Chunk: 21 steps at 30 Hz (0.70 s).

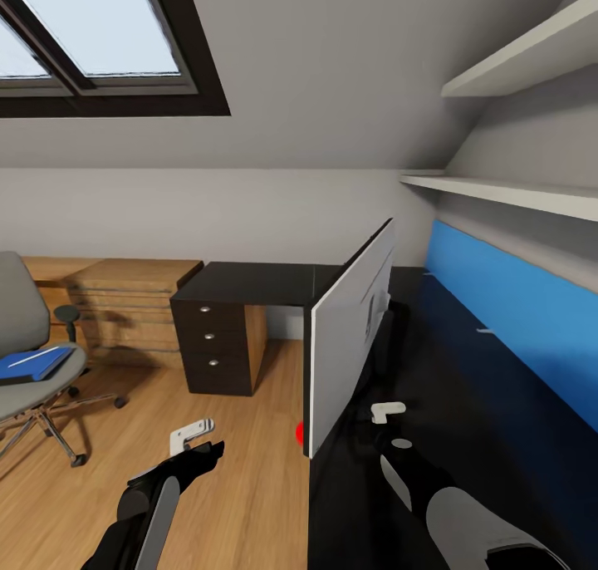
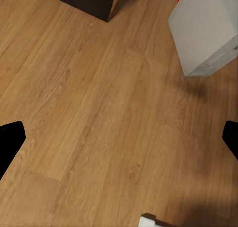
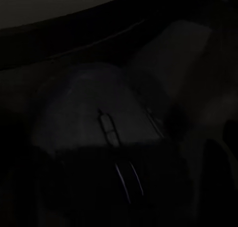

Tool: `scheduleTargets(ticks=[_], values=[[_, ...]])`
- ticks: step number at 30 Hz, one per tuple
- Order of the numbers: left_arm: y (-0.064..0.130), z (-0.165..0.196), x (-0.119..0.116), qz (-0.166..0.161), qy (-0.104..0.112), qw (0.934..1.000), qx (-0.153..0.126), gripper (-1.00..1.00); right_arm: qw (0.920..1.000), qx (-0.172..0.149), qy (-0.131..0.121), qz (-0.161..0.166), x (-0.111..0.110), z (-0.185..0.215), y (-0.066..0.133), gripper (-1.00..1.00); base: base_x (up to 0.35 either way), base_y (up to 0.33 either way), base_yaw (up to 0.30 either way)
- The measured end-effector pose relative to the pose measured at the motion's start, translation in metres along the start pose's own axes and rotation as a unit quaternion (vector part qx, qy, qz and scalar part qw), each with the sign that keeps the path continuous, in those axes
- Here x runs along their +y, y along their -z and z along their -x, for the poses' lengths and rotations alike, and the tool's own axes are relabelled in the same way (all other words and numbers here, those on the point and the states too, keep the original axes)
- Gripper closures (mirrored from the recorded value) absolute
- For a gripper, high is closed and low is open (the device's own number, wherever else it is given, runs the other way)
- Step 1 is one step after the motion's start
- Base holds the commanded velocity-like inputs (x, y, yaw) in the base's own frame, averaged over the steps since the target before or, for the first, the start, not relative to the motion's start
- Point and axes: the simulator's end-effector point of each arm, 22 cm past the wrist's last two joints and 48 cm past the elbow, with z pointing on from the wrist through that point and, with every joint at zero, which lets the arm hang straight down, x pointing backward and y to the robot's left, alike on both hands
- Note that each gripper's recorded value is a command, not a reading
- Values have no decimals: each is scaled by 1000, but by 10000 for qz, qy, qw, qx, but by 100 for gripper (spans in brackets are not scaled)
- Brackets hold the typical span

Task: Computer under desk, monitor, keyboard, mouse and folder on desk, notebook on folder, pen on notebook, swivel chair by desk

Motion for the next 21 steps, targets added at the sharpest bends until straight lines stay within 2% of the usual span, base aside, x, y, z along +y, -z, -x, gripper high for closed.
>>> scheduleTargets(ticks=[19, 20, 21], values=[[0, 0, 1, 6, -2, 10000, 3, -100, 10000, -7, 29, 4, 0, 0, 0, -100, 8, 0, 0], [0, 0, 1, 7, -2, 10000, 5, -100, 10000, -7, 32, 5, 0, 0, 0, 100, 0, 0, 0], [0, 0, 1, 7, -3, 10000, 4, -100, 10000, -7, 33, 10, 1, 0, 0, 100, 0, 0, 0]])
